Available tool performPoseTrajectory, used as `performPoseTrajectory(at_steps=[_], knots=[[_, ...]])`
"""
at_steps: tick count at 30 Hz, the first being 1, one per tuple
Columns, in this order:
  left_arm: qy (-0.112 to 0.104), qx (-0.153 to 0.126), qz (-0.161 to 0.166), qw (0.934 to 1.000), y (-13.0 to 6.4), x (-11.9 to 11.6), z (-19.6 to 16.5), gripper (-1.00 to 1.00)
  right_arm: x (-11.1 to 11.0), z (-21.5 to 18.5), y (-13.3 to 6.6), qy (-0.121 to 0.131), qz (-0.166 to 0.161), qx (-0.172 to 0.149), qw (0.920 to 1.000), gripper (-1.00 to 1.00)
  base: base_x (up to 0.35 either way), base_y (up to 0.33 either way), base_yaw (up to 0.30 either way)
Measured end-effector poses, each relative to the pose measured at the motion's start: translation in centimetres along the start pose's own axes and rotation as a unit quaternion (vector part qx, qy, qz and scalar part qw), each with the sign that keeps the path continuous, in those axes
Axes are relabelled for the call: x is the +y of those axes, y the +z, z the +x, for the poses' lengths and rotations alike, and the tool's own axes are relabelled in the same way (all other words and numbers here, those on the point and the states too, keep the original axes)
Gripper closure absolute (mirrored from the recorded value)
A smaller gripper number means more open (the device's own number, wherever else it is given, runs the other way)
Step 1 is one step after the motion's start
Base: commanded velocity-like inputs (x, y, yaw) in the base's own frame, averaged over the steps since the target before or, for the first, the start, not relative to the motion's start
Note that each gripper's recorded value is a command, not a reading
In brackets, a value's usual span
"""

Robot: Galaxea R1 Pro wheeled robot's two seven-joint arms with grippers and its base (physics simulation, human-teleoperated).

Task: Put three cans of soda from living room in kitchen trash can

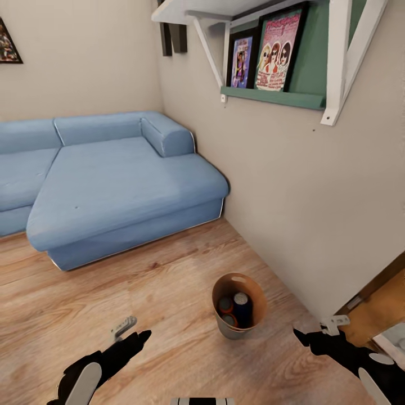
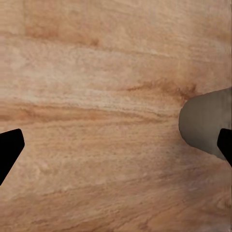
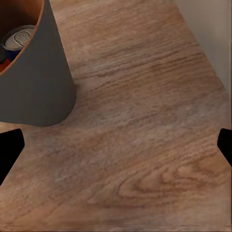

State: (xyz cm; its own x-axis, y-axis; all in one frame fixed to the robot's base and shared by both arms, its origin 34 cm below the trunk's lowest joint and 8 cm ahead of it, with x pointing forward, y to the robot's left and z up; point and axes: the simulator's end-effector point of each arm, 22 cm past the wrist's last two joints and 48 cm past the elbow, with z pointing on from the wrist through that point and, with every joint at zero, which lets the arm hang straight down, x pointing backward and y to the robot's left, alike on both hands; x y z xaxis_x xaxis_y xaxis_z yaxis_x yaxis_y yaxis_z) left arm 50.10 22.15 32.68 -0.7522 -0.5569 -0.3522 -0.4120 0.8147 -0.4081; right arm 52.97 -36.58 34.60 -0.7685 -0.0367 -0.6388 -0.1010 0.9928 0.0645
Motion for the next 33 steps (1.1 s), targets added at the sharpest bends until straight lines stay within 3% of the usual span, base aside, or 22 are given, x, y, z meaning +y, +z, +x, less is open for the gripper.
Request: performPoseTrajectory(at_steps=[6,19,33], knots=[[0.043,-0.041,0.0,0.9982,-1.9,-1.9,-1.1,-1.0,-0.5,0.4,-0.2,0.006,0.007,0.003,1.0,-1.0,0.0,0.0,0.0],[0.051,-0.064,0.001,0.9966,-3.3,-2.5,-2.3,-1.0,-0.4,-0.3,-0.9,0.016,0.01,-0.007,0.9998,-1.0,0.0,0.0,0.0],[0.055,-0.085,0.012,0.9948,-4.9,-3.6,-3.4,-1.0,-1.3,-1.8,-2.1,0.02,0.036,-0.028,0.9988,-1.0,0.0,0.0,0.0]])
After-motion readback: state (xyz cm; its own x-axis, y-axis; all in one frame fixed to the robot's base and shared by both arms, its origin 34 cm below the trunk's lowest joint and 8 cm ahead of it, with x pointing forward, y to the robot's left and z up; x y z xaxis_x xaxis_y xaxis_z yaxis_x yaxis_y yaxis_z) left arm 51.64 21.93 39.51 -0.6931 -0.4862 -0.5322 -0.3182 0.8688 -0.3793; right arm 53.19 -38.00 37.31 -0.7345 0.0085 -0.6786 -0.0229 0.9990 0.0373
